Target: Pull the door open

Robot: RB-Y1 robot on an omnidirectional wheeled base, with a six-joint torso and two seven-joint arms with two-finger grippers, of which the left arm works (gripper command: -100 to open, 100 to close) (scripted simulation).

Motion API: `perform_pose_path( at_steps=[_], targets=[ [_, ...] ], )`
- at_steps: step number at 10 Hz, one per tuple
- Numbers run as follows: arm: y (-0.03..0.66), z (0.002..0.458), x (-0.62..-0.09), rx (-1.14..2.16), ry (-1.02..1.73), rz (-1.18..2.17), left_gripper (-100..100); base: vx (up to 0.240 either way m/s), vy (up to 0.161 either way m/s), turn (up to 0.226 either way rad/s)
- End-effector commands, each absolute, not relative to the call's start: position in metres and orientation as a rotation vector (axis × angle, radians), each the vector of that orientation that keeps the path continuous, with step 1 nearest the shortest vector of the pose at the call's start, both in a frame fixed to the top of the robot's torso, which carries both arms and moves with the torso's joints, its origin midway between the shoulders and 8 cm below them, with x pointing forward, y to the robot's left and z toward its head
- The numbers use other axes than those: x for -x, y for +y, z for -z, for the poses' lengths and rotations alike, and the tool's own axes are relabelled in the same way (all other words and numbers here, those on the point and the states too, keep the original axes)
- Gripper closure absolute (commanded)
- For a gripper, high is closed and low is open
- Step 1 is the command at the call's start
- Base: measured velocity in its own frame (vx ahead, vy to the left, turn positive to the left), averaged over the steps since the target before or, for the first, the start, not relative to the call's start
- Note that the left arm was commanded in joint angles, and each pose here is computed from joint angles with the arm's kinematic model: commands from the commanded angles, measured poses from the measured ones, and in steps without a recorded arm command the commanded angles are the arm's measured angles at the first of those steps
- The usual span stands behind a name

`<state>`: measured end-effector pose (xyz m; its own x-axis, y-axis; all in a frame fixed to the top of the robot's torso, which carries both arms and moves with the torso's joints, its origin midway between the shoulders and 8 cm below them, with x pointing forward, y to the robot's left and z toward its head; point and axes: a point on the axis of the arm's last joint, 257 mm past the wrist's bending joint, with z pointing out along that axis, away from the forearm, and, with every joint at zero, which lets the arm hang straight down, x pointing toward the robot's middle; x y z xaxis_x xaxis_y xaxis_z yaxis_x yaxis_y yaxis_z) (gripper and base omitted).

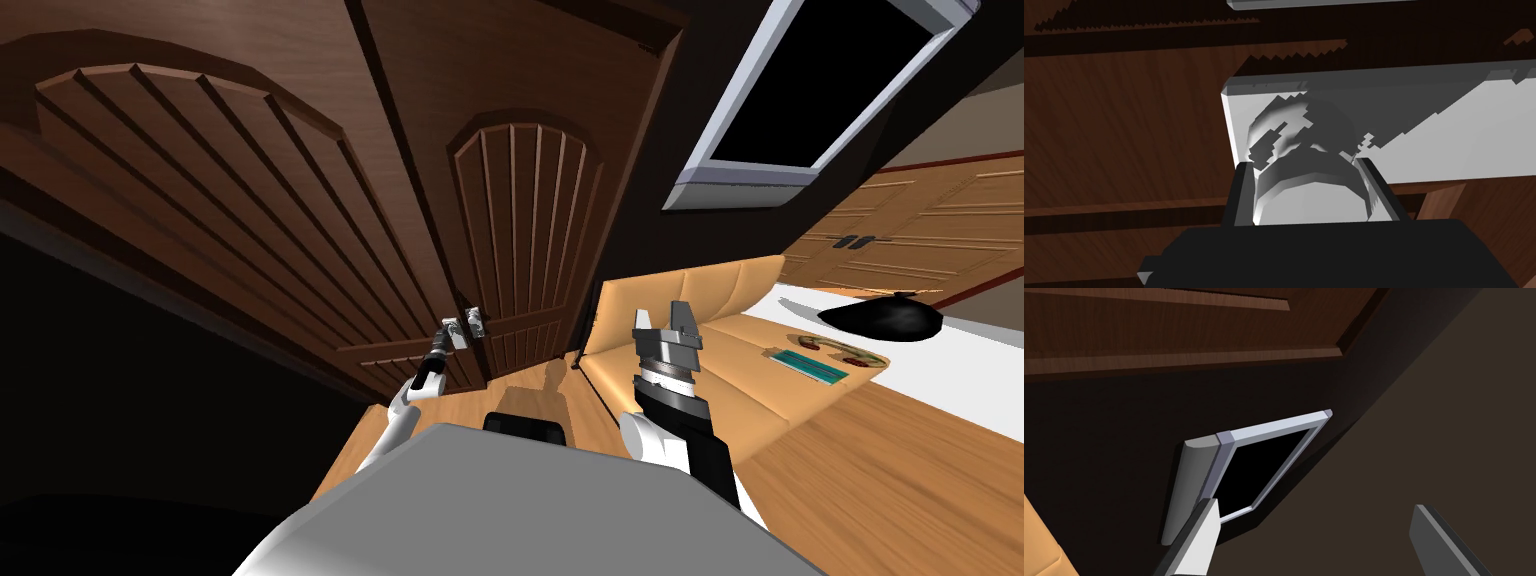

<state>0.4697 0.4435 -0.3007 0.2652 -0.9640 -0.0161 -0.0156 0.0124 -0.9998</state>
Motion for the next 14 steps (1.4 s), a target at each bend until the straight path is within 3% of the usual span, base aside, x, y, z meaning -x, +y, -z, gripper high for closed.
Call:
perform_pose_path(
  at_steps=[1,4,5,11,14],
  targets=[
    [0.455,0.307,-0.46,1.337,1.028,0.967,100,-0.121,0.088,0.037],
    [0.462,0.311,-0.453,1.343,1.035,0.955,100,-0.203,0.058,0.056],
    [0.452,0.307,-0.457,1.33,1.038,0.979,-100,-0.202,0.005,-0.061],
    [0.425,0.297,-0.463,1.302,1.055,1.045,-100,-0.174,-0.059,-0.055],
    [0.44,0.305,-0.458,1.322,1.05,1.007,-100,0.097,0.111,0.054]
  ],
)
